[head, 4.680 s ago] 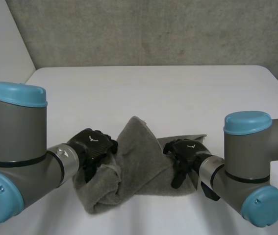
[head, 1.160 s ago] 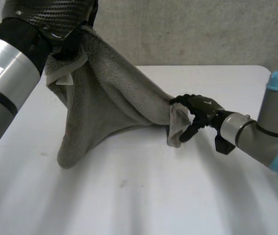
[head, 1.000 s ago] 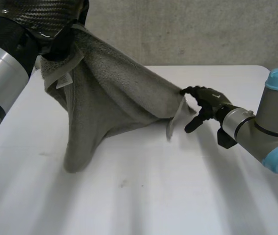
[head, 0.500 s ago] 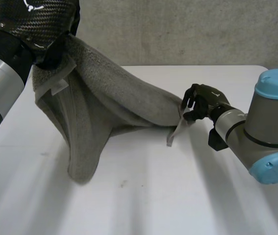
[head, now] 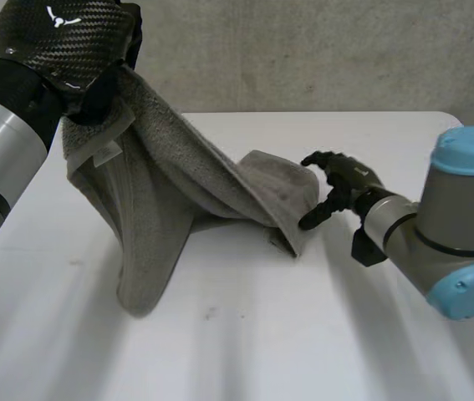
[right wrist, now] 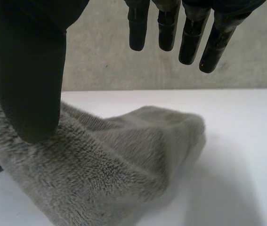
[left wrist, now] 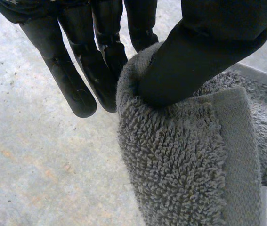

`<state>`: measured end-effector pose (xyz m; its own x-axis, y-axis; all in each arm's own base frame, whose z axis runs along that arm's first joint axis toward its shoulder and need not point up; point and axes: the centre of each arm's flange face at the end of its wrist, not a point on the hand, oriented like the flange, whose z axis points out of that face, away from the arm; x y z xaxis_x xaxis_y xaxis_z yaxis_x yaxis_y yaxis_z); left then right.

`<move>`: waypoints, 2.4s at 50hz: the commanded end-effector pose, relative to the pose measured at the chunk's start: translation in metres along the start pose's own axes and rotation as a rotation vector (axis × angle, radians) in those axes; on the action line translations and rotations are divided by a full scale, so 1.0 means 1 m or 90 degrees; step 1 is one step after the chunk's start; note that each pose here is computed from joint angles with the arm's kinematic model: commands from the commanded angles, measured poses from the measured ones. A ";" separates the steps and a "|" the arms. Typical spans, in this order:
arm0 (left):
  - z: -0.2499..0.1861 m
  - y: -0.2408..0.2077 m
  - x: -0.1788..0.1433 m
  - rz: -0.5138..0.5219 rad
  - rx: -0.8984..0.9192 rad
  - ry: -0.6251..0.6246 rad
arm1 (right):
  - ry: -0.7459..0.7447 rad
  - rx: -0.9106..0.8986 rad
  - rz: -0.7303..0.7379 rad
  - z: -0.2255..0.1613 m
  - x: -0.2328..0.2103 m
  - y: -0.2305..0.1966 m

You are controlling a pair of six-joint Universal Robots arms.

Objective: Fold the towel.

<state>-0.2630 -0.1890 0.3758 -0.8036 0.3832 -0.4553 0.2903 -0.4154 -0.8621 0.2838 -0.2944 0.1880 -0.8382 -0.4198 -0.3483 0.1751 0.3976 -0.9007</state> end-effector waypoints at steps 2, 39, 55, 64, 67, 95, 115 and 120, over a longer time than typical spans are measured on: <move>0.000 0.000 -0.002 -0.013 -0.001 -0.003 | -0.027 -0.043 0.041 0.012 -0.013 0.029; 0.001 0.002 -0.003 -0.021 -0.005 -0.010 | -0.023 -0.065 0.006 0.029 -0.011 0.068; 0.012 0.026 -0.033 -0.004 -0.048 -0.071 | 0.034 0.238 -0.416 -0.050 -0.022 -0.129; 0.012 0.062 -0.029 -0.007 -0.122 -0.060 | 0.055 0.057 -0.606 -0.101 -0.028 -0.146; 0.010 0.084 -0.017 -0.014 -0.170 -0.033 | 0.036 -0.047 -0.661 -0.108 -0.023 -0.126; 0.151 0.085 -0.048 0.056 0.258 -0.187 | 0.223 0.508 -0.758 0.009 -0.024 -0.211; 0.109 0.147 -0.026 0.028 0.076 -0.113 | -0.002 0.126 -0.714 0.012 0.000 -0.093; 0.082 0.197 0.002 0.006 -0.047 -0.057 | -0.053 -0.021 -0.681 0.015 0.017 -0.036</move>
<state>-0.2594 -0.3497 0.2952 -0.8778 0.2009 -0.4348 0.2593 -0.5638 -0.7842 0.2726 -0.3434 0.2829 -0.5952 -0.4019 0.6959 -0.5894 -0.3705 -0.7179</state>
